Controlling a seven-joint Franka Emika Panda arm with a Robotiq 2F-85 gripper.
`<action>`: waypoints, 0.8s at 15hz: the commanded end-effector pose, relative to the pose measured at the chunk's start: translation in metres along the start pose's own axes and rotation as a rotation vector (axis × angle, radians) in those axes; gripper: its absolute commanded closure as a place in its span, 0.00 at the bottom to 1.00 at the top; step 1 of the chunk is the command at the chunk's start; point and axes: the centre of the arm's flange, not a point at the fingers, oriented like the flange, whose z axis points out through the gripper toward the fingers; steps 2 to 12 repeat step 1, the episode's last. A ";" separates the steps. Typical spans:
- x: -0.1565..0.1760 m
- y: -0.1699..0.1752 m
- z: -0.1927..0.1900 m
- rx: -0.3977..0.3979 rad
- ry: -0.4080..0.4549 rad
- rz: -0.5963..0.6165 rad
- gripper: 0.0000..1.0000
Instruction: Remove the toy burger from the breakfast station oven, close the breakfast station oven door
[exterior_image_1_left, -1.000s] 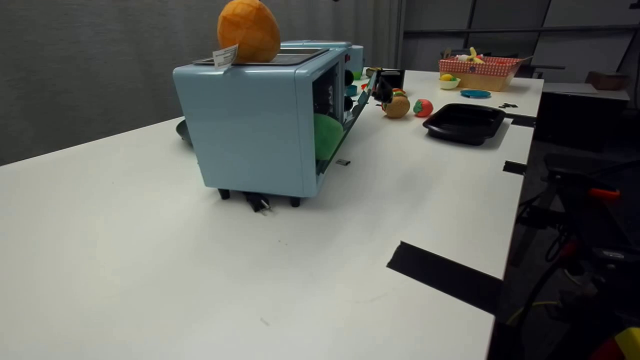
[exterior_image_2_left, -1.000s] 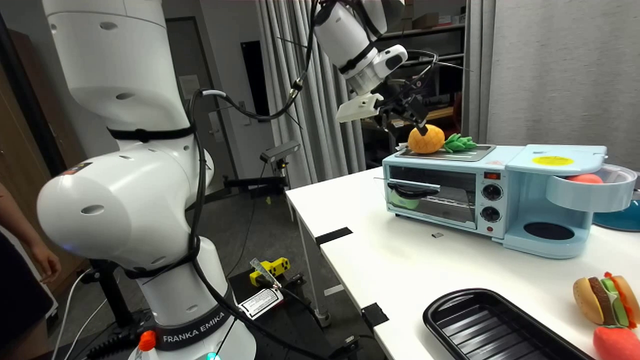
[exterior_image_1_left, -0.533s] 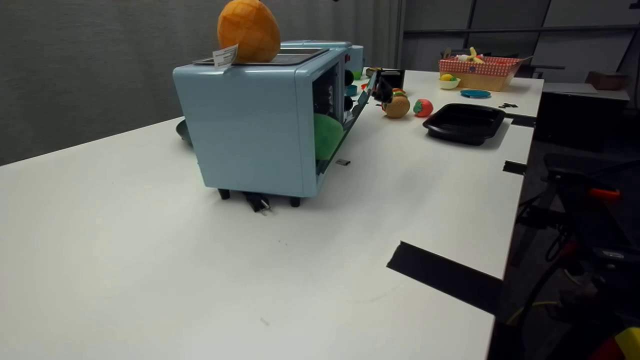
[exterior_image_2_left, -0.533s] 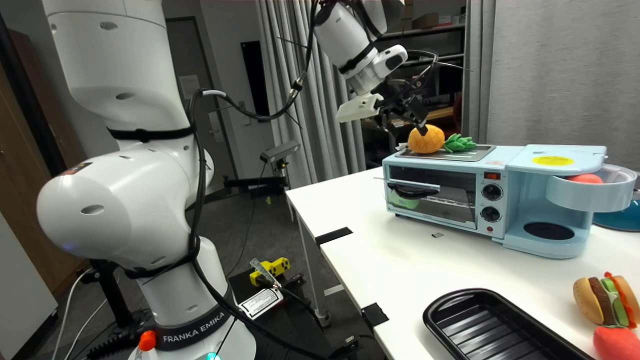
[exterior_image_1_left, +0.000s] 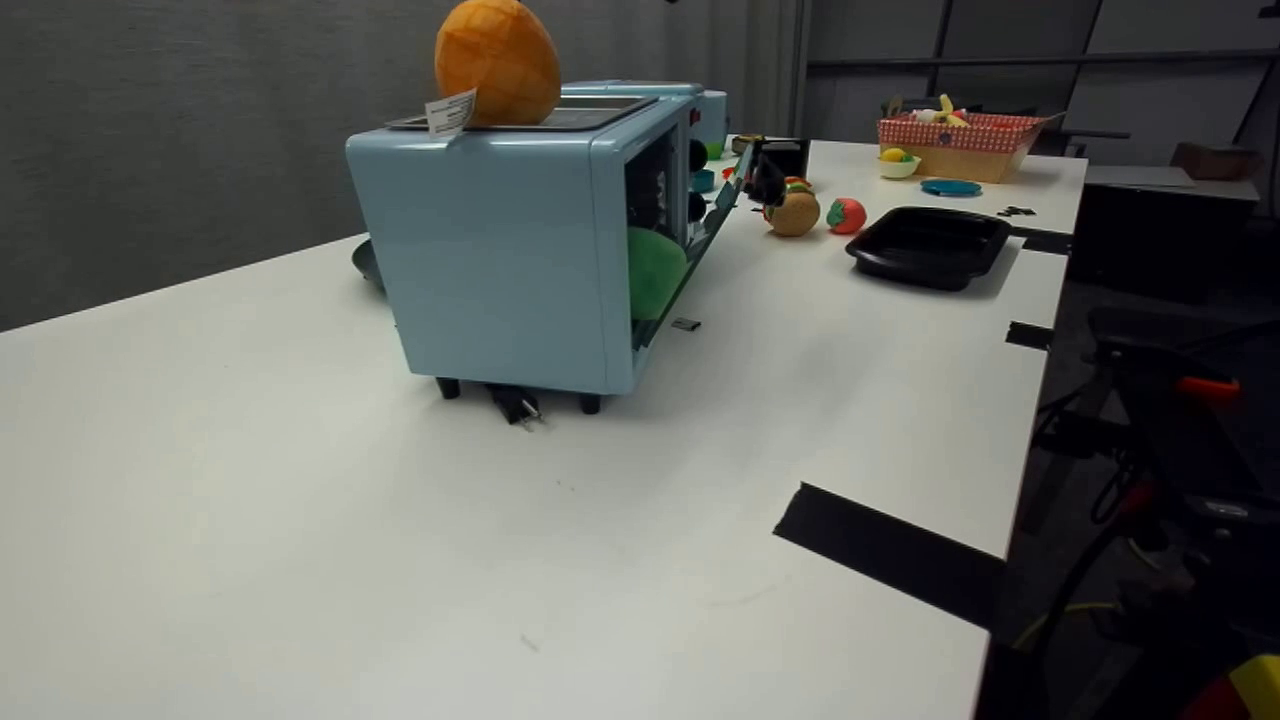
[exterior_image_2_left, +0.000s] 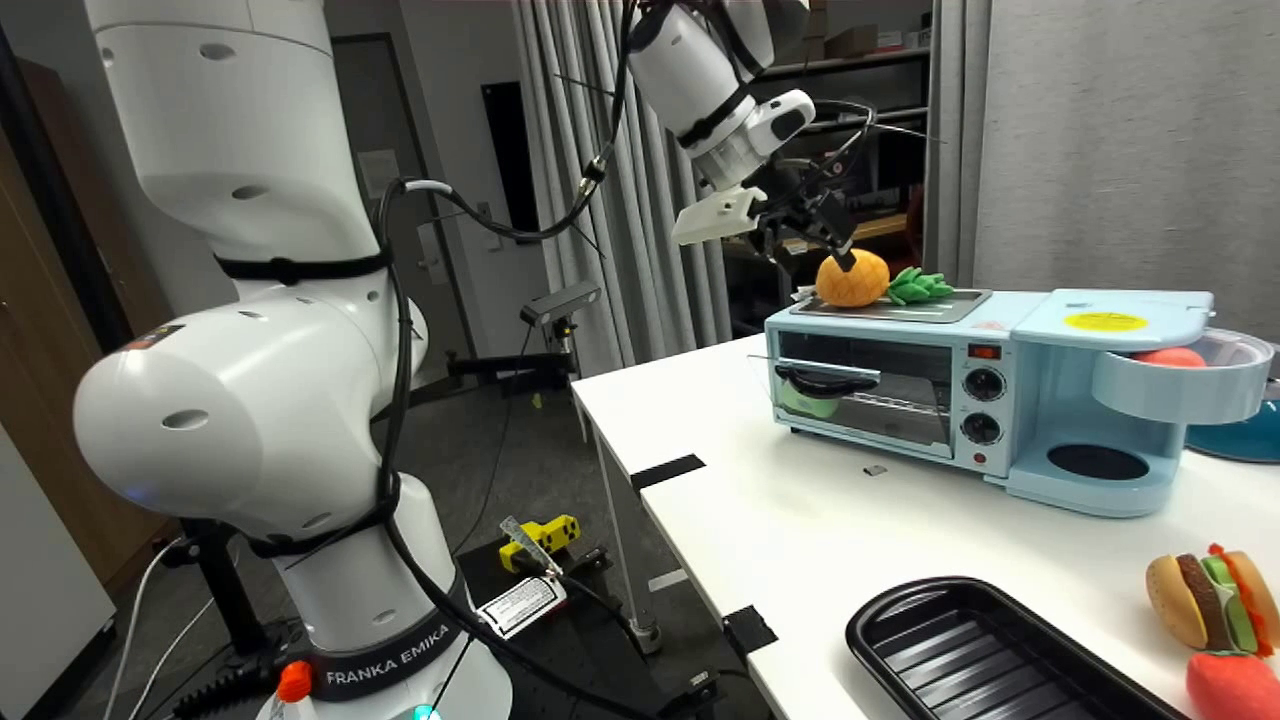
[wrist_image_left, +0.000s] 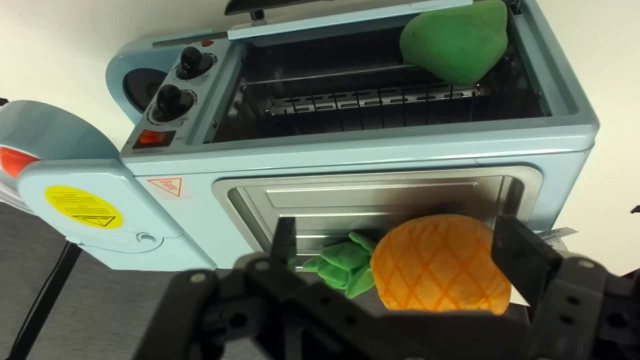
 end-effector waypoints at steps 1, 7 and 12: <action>0.000 0.000 0.000 0.000 0.000 0.000 0.00; 0.000 0.000 0.000 0.000 0.000 0.000 0.00; 0.000 0.000 0.000 0.000 0.000 0.000 0.00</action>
